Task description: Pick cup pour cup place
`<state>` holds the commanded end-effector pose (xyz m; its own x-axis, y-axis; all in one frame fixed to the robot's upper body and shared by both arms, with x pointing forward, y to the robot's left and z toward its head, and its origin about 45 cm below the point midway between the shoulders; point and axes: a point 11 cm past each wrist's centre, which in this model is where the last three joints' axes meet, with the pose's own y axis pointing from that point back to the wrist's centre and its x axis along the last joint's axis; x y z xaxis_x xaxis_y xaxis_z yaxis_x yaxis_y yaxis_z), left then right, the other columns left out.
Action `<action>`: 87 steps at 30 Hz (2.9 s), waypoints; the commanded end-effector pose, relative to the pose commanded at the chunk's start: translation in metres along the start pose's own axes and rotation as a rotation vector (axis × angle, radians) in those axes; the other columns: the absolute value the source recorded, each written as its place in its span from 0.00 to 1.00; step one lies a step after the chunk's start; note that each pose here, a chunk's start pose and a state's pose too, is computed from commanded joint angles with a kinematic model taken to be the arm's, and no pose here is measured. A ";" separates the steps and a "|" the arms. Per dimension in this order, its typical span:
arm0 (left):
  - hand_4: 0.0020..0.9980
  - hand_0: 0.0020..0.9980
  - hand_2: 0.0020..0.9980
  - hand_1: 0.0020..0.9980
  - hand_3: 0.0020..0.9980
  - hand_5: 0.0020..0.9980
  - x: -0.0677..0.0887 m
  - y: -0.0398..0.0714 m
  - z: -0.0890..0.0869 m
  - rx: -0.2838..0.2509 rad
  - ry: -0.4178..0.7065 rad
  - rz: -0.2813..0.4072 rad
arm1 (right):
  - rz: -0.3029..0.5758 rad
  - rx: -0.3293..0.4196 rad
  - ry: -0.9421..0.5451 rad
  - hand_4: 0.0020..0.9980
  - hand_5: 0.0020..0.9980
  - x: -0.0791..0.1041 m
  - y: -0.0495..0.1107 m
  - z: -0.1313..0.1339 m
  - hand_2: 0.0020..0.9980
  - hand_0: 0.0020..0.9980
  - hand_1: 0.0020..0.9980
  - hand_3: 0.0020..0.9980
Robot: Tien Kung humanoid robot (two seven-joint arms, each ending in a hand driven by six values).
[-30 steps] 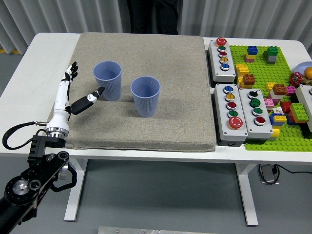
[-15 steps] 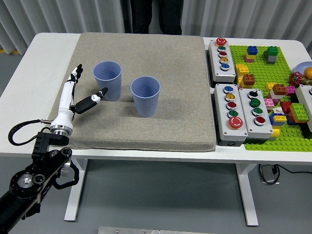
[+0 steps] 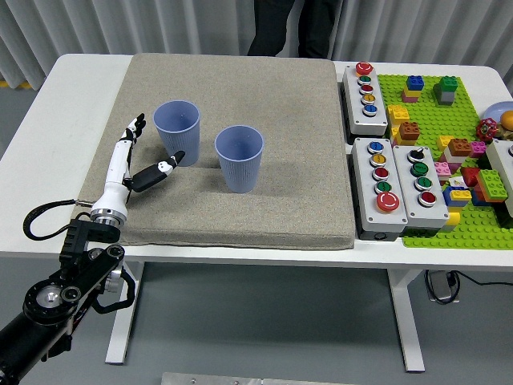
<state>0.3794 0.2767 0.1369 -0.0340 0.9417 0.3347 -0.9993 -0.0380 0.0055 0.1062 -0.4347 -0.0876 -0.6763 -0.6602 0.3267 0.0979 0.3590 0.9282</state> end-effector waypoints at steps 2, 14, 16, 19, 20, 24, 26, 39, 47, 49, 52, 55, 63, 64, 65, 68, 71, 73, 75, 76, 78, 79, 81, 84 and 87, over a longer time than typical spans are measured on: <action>0.93 1.00 1.00 1.00 1.00 0.34 -0.001 0.000 0.000 0.000 0.000 -0.003 | 0.000 -0.001 0.002 0.00 0.18 0.000 0.000 0.000 0.55 0.67 0.61 0.55; 0.93 1.00 1.00 1.00 1.00 0.36 -0.008 -0.007 0.003 0.002 -0.010 -0.021 | 0.001 -0.001 0.008 0.00 0.17 0.001 0.000 0.000 0.55 0.67 0.61 0.55; 0.93 1.00 1.00 1.00 1.00 0.36 -0.008 -0.008 0.003 0.004 -0.011 -0.023 | 0.001 -0.001 0.008 0.00 0.17 0.001 0.000 0.000 0.55 0.67 0.61 0.55; 0.93 1.00 1.00 1.00 1.00 0.37 -0.008 -0.010 0.004 0.004 -0.007 -0.020 | 0.001 -0.001 0.008 0.00 0.17 0.001 0.000 0.000 0.55 0.67 0.61 0.55; 0.93 1.00 1.00 1.00 1.00 0.37 -0.008 -0.010 0.004 0.004 -0.007 -0.020 | 0.001 -0.001 0.008 0.00 0.17 0.001 0.000 0.000 0.55 0.67 0.61 0.55; 0.93 1.00 1.00 1.00 1.00 0.37 -0.010 -0.012 0.006 0.000 -0.013 -0.026 | 0.000 0.001 0.007 0.00 0.17 0.001 0.000 -0.001 0.55 0.67 0.61 0.55; 0.93 1.00 1.00 1.00 1.00 0.37 -0.010 -0.013 0.007 -0.001 -0.015 -0.028 | 0.000 0.001 0.006 0.00 0.17 0.001 0.000 -0.001 0.55 0.67 0.61 0.55; 0.94 0.98 1.00 0.97 1.00 0.38 -0.010 -0.022 0.012 -0.005 -0.031 -0.030 | -0.005 0.008 0.003 0.00 0.17 -0.002 0.002 -0.005 0.55 0.67 0.61 0.55; 0.94 0.97 1.00 0.96 1.00 0.39 -0.013 -0.025 0.012 0.000 -0.033 -0.033 | -0.006 0.009 0.003 0.00 0.17 -0.002 0.002 -0.006 0.55 0.67 0.61 0.55; 0.94 0.97 1.00 0.96 1.00 0.40 -0.013 -0.026 0.012 0.001 -0.033 -0.033 | -0.008 0.010 0.001 0.00 0.17 -0.003 0.002 -0.006 0.55 0.67 0.61 0.55; 0.94 0.97 1.00 0.96 1.00 0.40 -0.013 -0.027 0.011 0.005 -0.033 -0.031 | -0.008 0.010 0.001 0.00 0.17 -0.003 0.002 -0.007 0.55 0.67 0.61 0.55; 0.94 0.97 1.00 0.96 1.00 0.40 -0.014 -0.028 0.011 0.008 -0.032 -0.032 | -0.009 0.011 0.000 0.00 0.17 -0.003 0.003 -0.007 0.55 0.67 0.61 0.55; 0.93 0.97 1.00 0.96 1.00 0.40 -0.018 -0.029 0.013 0.004 -0.037 -0.042 | -0.009 0.011 0.003 0.00 0.17 -0.003 0.002 -0.007 0.55 0.67 0.61 0.55; 0.93 0.97 1.00 0.96 1.00 0.40 -0.019 -0.029 0.013 0.004 -0.038 -0.044 | -0.010 0.011 0.003 0.00 0.17 -0.003 0.002 -0.007 0.55 0.67 0.61 0.55; 0.93 0.97 1.00 0.96 1.00 0.40 -0.019 -0.029 0.013 0.004 -0.038 -0.044 | -0.009 0.011 0.002 0.00 0.17 -0.003 0.002 -0.007 0.55 0.67 0.61 0.55; 0.93 0.96 1.00 0.96 1.00 0.41 -0.020 -0.030 0.013 0.004 -0.038 -0.043 | -0.010 0.012 0.002 0.00 0.17 -0.003 0.003 -0.008 0.55 0.67 0.61 0.55; 0.93 0.96 1.00 0.96 1.00 0.41 -0.020 -0.031 0.014 0.004 -0.038 -0.043 | -0.010 0.013 0.000 0.00 0.17 -0.004 0.003 -0.008 0.55 0.67 0.61 0.55; 0.93 0.96 1.00 0.96 1.00 0.41 -0.020 -0.032 0.014 0.006 -0.039 -0.043 | -0.011 0.013 -0.001 0.00 0.17 -0.004 0.003 -0.008 0.55 0.67 0.61 0.55; 0.93 0.96 1.00 0.96 1.00 0.41 -0.020 -0.033 0.014 0.009 -0.043 -0.044 | -0.011 0.013 -0.001 0.00 0.17 -0.004 0.003 -0.008 0.55 0.67 0.61 0.55; 0.93 0.96 1.00 0.96 1.00 0.41 -0.020 -0.034 0.013 0.010 -0.044 -0.043 | -0.011 0.013 -0.001 0.00 0.17 -0.004 0.003 -0.009 0.55 0.67 0.61 0.55; 0.93 0.96 1.00 0.96 1.00 0.41 -0.019 -0.035 0.014 0.011 -0.047 -0.043 | -0.011 0.013 -0.001 0.00 0.17 -0.004 0.003 -0.008 0.55 0.67 0.61 0.55; 0.93 0.96 1.00 0.96 1.00 0.41 -0.019 -0.035 0.014 0.011 -0.049 -0.042 | -0.011 0.012 0.000 0.00 0.17 -0.004 0.003 -0.008 0.55 0.67 0.61 0.55; 0.93 0.96 1.00 0.96 1.00 0.41 -0.018 -0.036 0.013 0.013 -0.051 -0.041 | -0.011 0.012 0.000 0.00 0.17 -0.004 0.003 -0.008 0.55 0.67 0.61 0.55; 0.93 0.95 1.00 0.96 1.00 0.40 -0.018 -0.036 0.013 0.014 -0.052 -0.036 | -0.010 0.011 0.002 0.00 0.17 -0.003 0.003 -0.008 0.55 0.67 0.61 0.55; 0.93 0.95 1.00 0.96 1.00 0.40 -0.018 -0.037 0.013 0.014 -0.054 -0.032 | -0.009 0.010 0.003 0.00 0.17 -0.003 0.002 -0.007 0.55 0.67 0.61 0.55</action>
<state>0.4168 0.2570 0.1429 -0.0005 0.9230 0.3848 -0.9995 -0.0131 0.0301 0.1137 -0.4368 -0.0851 -0.6749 -0.6655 0.3188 0.0845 0.3595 0.9293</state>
